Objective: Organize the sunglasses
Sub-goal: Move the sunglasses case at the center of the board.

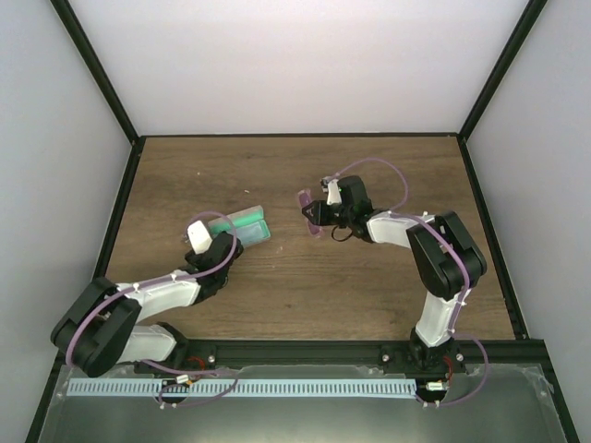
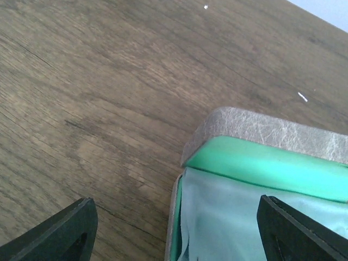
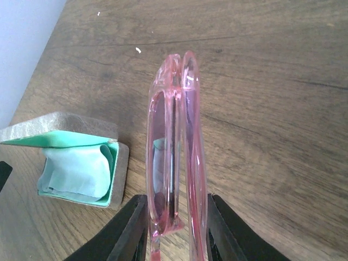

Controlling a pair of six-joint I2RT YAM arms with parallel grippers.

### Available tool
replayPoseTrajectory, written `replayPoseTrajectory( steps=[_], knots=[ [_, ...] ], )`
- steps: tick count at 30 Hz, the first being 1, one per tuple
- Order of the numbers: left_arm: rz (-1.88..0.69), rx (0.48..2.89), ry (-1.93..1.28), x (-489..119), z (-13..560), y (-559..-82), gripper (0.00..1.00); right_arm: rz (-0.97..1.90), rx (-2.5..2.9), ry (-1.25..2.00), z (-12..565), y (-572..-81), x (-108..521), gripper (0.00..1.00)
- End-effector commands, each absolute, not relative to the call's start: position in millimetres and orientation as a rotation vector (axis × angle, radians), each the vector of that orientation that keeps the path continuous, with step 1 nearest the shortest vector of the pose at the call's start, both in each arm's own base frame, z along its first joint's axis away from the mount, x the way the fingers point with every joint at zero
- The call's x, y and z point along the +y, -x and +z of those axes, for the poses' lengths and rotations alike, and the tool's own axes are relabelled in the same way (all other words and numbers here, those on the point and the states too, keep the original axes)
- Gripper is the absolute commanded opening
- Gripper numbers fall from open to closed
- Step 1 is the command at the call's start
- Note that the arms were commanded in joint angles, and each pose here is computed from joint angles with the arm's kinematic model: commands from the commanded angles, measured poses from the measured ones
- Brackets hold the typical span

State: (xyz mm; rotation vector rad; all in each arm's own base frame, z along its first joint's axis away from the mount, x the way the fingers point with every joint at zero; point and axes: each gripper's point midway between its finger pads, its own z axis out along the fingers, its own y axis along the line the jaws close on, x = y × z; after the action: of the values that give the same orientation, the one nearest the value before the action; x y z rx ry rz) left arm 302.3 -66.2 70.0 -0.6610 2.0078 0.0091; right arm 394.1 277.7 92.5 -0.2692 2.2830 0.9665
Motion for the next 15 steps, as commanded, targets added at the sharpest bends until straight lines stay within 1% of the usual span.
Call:
replayPoseTrajectory(
  steps=[1, 3, 5, 10, 15],
  knots=[
    [-0.033, 2.051, 0.676, -69, 63, -298, 0.79, 0.959, 2.223, 0.288, 111, -396, 276, 0.29],
    [-0.067, 2.052, 0.667, -71, 61, -295, 0.74, 0.969, 2.216, 0.296, 113, -395, 277, 0.29],
    [-0.104, 2.061, 0.646, -77, 60, -296, 0.71, 0.977, 2.214, 0.301, 113, -394, 278, 0.29],
    [-0.212, 2.126, 0.609, -97, 50, -298, 0.71, 0.964, 2.216, 0.309, 111, -391, 275, 0.29],
    [-0.174, 2.124, 0.608, -94, 43, -300, 0.71, 0.951, 2.219, 0.307, 110, -390, 273, 0.29]
  ],
)
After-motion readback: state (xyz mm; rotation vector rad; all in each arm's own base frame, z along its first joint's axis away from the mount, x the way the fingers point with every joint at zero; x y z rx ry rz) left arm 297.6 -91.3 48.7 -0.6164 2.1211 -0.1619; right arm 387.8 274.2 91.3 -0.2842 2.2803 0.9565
